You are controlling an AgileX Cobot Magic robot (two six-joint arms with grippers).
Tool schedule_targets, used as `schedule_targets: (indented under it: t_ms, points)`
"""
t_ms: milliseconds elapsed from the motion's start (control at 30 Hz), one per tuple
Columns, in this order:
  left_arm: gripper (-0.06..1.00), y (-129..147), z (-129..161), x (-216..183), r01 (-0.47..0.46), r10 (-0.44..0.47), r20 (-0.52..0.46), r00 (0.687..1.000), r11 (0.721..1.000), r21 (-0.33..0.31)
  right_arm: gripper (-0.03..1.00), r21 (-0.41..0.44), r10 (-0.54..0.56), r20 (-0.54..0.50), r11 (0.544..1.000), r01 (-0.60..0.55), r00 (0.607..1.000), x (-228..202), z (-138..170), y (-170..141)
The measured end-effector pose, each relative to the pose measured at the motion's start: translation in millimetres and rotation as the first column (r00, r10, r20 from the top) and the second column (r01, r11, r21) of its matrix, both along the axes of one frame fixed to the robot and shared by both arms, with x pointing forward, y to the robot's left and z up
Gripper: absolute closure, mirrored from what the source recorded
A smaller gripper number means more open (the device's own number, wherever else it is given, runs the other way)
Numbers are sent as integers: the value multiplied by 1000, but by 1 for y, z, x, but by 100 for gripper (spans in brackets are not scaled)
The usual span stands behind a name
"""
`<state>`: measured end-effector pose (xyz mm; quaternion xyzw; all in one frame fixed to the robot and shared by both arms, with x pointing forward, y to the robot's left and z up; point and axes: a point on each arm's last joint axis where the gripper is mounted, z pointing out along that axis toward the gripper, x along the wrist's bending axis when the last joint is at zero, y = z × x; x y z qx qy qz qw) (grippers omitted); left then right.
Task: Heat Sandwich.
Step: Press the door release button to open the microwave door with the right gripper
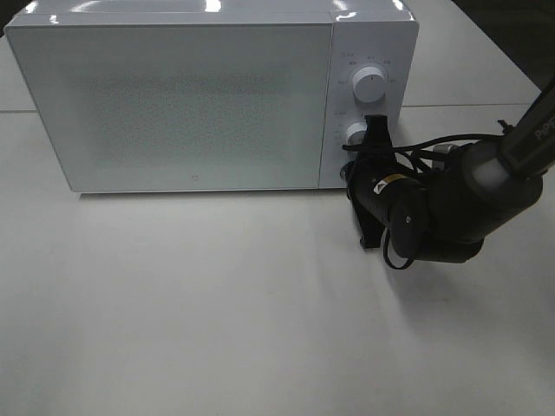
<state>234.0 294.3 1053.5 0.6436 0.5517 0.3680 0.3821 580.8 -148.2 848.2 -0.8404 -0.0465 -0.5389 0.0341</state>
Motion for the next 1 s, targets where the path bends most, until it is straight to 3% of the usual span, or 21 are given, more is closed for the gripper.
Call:
schedule_targets:
  t_ms: [1000]
  points:
    - [-5,0,0,0,0,0,0,1000,1000,0,96,18,-40,-42,999,40,998,9,-7,6]
